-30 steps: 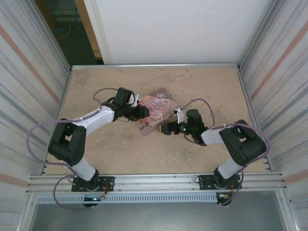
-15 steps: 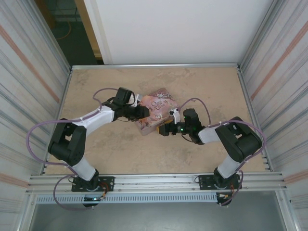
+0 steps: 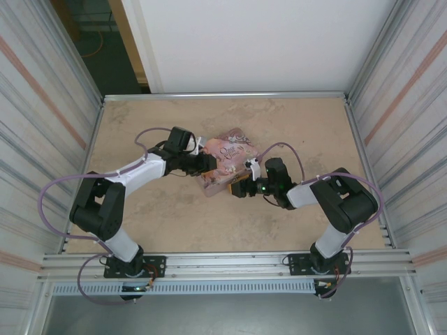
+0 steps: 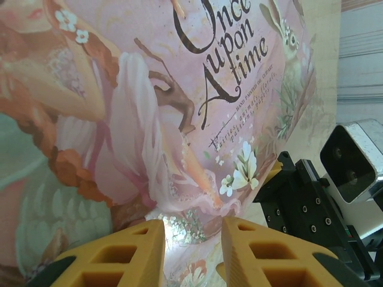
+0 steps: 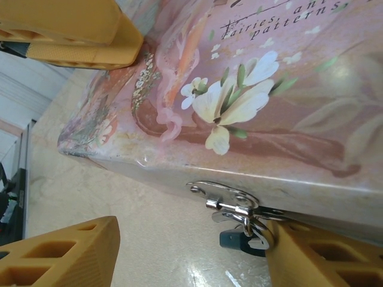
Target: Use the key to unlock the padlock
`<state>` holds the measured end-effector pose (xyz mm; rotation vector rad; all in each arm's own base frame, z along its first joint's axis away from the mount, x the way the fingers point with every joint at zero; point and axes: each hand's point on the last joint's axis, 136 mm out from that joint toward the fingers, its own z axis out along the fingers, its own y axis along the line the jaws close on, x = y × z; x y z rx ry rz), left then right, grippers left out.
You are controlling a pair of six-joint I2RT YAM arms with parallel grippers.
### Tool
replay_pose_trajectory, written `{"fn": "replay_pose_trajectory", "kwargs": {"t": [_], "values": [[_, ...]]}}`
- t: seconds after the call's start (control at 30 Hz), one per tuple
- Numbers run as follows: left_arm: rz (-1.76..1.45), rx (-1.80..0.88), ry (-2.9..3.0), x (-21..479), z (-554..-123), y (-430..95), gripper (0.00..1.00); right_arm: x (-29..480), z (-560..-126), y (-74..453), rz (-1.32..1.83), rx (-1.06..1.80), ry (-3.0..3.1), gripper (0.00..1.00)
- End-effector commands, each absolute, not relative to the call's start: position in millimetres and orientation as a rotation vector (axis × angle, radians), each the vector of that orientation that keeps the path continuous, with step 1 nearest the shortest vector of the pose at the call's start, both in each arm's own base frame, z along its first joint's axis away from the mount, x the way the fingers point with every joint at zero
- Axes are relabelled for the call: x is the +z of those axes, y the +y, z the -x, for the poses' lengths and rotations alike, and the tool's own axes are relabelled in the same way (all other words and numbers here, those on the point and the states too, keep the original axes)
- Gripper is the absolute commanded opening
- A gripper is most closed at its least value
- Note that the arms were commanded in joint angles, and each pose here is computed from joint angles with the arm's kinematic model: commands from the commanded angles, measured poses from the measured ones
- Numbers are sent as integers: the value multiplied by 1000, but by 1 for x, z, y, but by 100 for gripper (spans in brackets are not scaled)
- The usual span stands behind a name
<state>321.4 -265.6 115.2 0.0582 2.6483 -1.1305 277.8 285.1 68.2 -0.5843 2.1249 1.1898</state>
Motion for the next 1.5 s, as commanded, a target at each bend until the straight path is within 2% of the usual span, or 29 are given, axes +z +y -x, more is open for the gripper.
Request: {"fn": "replay_pose_trajectory", "kwargs": {"t": [0.0, 0.57, 0.77, 1.0, 1.47], "values": [[-61, -1106, 2721, 102, -312, -263, 32, 75, -273, 291, 648, 1217, 2087, 60], [-57, -1103, 2730, 100, -313, -263, 32, 72, -273, 282, 658, 1124, 2137, 38], [-58, -1104, 2731, 100, -313, -263, 32, 69, -275, 281, 646, 1105, 2158, 24], [-53, -1086, 2745, 98, -312, -262, 32, 66, -277, 278, 630, 1082, 2172, 1], [-33, -1067, 2773, 94, -301, -254, 32, 77, -286, 271, 495, 1109, 2147, 0]]}}
